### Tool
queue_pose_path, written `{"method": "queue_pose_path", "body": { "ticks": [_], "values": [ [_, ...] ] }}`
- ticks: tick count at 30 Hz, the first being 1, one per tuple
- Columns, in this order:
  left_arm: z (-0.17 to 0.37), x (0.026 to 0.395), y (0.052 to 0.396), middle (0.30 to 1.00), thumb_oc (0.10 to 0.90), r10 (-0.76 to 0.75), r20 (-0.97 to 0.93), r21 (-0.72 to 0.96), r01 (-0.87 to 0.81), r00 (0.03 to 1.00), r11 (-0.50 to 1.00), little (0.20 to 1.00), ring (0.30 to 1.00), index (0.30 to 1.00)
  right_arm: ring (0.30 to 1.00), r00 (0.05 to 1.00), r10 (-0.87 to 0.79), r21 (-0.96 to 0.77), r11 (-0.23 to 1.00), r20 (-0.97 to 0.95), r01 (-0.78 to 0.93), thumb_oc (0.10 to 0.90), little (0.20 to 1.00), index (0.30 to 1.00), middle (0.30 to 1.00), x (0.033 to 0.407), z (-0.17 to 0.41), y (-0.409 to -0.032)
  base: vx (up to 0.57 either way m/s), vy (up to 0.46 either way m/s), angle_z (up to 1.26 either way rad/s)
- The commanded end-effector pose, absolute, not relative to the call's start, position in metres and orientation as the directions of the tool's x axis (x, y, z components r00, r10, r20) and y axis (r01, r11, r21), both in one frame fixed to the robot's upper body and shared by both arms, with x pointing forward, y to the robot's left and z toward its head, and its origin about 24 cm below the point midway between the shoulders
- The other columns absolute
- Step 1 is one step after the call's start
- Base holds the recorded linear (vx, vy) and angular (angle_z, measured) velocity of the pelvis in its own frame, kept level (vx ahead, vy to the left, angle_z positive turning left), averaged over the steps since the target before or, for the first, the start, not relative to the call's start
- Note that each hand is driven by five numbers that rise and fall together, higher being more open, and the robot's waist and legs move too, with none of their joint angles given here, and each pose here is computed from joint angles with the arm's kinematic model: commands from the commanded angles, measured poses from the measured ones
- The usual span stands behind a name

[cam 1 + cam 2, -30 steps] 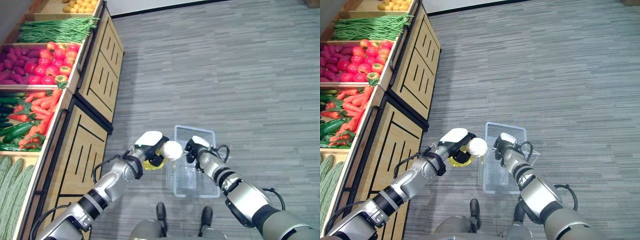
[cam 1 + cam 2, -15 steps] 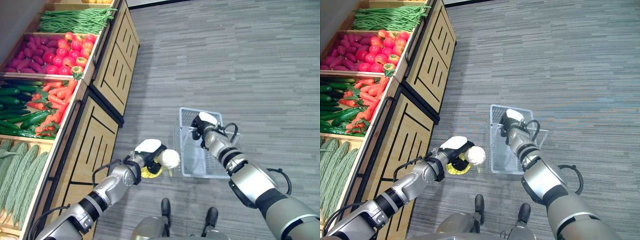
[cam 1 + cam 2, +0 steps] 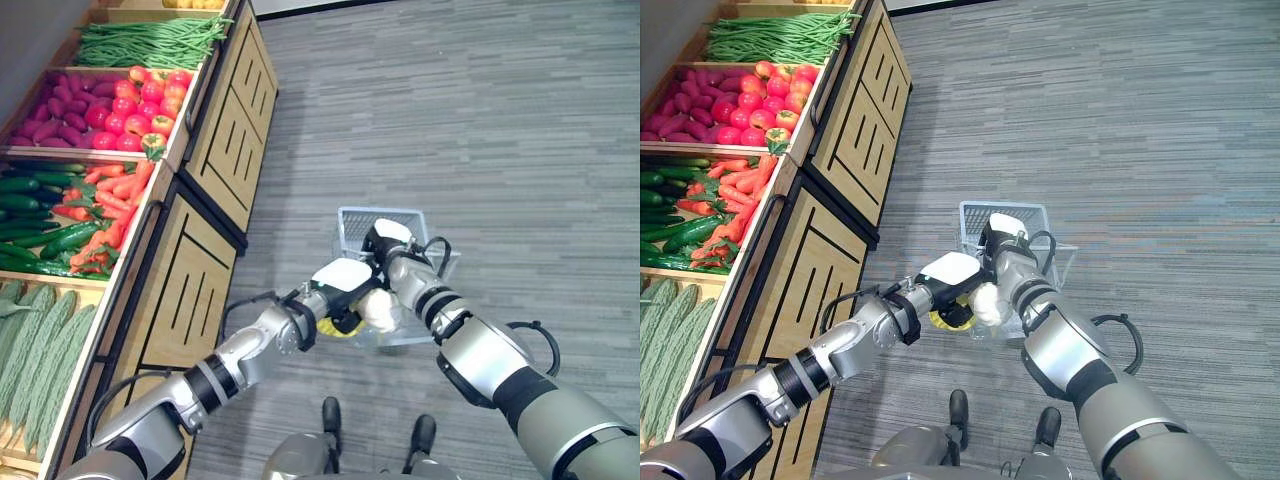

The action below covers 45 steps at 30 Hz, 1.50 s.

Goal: Get the vegetables into the basket

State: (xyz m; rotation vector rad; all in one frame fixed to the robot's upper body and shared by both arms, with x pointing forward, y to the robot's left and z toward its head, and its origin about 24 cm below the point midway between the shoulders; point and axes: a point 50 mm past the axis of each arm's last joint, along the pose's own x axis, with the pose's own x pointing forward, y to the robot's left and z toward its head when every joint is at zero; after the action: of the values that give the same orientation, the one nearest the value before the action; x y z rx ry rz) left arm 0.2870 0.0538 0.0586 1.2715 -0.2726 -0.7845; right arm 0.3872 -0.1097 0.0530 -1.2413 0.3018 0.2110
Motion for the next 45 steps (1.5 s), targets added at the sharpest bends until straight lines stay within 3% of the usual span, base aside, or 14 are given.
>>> {"method": "queue_pose_path", "body": {
  "ticks": [1, 11, 12, 18, 22, 30, 34, 38, 45],
  "values": [
    [0.124, 0.287, 0.013, 0.300, 0.400, -0.818, 0.009, 0.970, 0.193, 0.575, 0.147, 0.300, 0.300, 0.300, 0.300, 0.965, 0.259, -0.949, 0.295, -0.035, -0.114, 0.400, 0.300, 0.300, 0.300, 0.405, 0.146, -0.021, 0.01, 0.002, 0.03],
    [0.146, 0.277, -0.003, 0.300, 0.400, -0.879, 0.032, 0.969, 0.201, 0.477, 0.144, 0.300, 0.300, 0.300, 0.300, 0.938, 0.347, -0.927, 0.356, 0.018, -0.114, 0.400, 0.300, 0.300, 0.300, 0.398, 0.160, 0.008, 0.00, 0.000, 0.01],
    [0.132, 0.284, -0.004, 0.300, 0.400, -0.860, -0.026, 0.972, 0.214, 0.509, 0.097, 0.300, 0.300, 0.300, 0.300, 0.906, 0.419, -0.908, 0.400, 0.060, -0.125, 0.400, 0.300, 0.300, 0.300, 0.389, 0.170, 0.031, 0.00, 0.000, 0.00],
    [0.097, 0.297, 0.010, 0.300, 0.400, -0.788, -0.145, 0.964, 0.264, 0.598, 0.022, 0.300, 0.300, 0.300, 0.300, 0.847, 0.522, -0.893, 0.422, 0.097, -0.158, 0.400, 0.300, 0.300, 0.300, 0.373, 0.178, 0.060, -0.01, -0.001, -0.04],
    [0.059, 0.305, 0.028, 0.300, 0.400, -0.688, -0.272, 0.946, 0.318, 0.673, -0.062, 0.300, 0.300, 0.300, 0.300, 0.752, 0.640, -0.877, 0.439, 0.154, -0.194, 0.400, 0.300, 0.300, 0.300, 0.349, 0.193, 0.093, -0.01, -0.004, -0.09],
    [0.051, 0.303, 0.039, 0.300, 0.400, -0.675, -0.306, 0.931, 0.360, 0.672, -0.063, 0.300, 0.300, 0.300, 0.300, 0.782, 0.615, -0.916, 0.365, 0.100, -0.170, 0.400, 0.300, 0.300, 0.300, 0.356, 0.182, 0.084, 0.00, -0.001, 0.00],
    [0.073, 0.310, 0.045, 0.300, 0.400, -0.676, -0.230, 0.956, 0.292, 0.700, -0.022, 0.300, 0.300, 0.300, 0.300, 0.744, 0.655, -0.907, 0.381, 0.128, -0.179, 0.400, 0.300, 0.300, 0.300, 0.348, 0.185, 0.086, -0.02, 0.004, 0.06],
    [0.101, 0.319, 0.067, 0.300, 0.400, -0.637, -0.135, 0.986, 0.165, 0.759, -0.012, 0.300, 0.300, 0.300, 0.300, 0.728, 0.678, -0.912, 0.356, 0.102, -0.204, 0.400, 0.300, 0.300, 0.300, 0.344, 0.170, 0.076, 0.00, 0.000, 0.00],
    [0.111, 0.326, 0.105, 0.300, 0.400, -0.538, -0.091, 0.996, 0.081, 0.838, -0.041, 0.300, 0.300, 0.300, 0.300, 0.651, 0.748, -0.877, 0.393, 0.130, -0.276, 0.400, 0.300, 0.300, 0.300, 0.325, 0.169, 0.066, 0.01, 0.010, -0.05]
  ]
}}
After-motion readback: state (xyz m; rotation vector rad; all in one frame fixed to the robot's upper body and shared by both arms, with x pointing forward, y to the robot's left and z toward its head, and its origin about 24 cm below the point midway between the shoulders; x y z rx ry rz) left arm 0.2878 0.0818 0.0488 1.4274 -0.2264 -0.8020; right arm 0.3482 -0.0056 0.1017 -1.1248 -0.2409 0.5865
